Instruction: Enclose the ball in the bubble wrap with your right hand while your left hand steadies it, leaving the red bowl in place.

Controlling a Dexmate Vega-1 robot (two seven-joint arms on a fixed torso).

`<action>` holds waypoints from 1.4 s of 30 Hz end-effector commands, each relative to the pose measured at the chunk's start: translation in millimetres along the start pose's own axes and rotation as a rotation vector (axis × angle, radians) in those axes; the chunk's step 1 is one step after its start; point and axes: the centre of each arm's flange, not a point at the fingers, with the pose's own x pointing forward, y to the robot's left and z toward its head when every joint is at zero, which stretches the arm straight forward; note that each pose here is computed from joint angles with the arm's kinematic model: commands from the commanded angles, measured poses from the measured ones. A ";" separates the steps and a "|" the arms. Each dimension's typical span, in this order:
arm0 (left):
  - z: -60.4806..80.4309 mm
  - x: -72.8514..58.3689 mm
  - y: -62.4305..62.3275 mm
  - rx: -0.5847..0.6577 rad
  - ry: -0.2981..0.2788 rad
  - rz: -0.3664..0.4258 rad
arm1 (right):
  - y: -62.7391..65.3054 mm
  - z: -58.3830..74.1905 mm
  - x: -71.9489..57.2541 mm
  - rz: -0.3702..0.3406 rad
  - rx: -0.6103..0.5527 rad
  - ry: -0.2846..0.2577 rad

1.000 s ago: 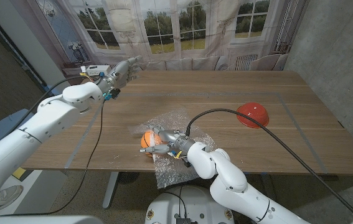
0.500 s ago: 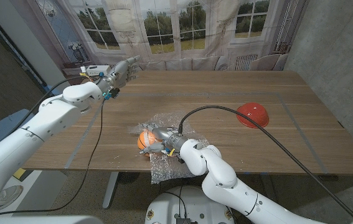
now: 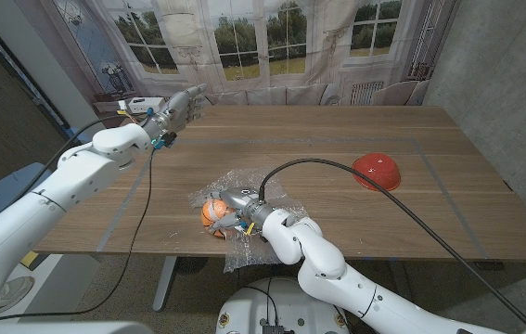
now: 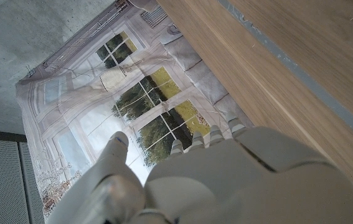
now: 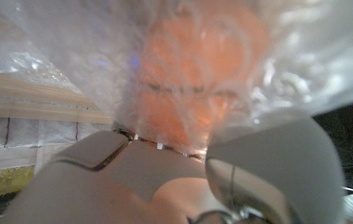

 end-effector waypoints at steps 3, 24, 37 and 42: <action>-4.5 3.0 3.9 -0.005 0.003 0.003 | -3.5 -18.2 2.9 -0.154 0.031 -0.044; -1.9 9.7 2.4 -0.011 -0.004 0.000 | -63.7 -29.7 -13.9 -0.403 0.082 -0.165; -1.5 15.2 8.2 0.011 -0.041 0.016 | -98.8 -40.6 -32.4 -0.540 0.112 -0.275; 11.9 18.2 13.5 0.037 -0.132 0.063 | -118.6 -48.1 -34.2 -0.543 0.161 -0.369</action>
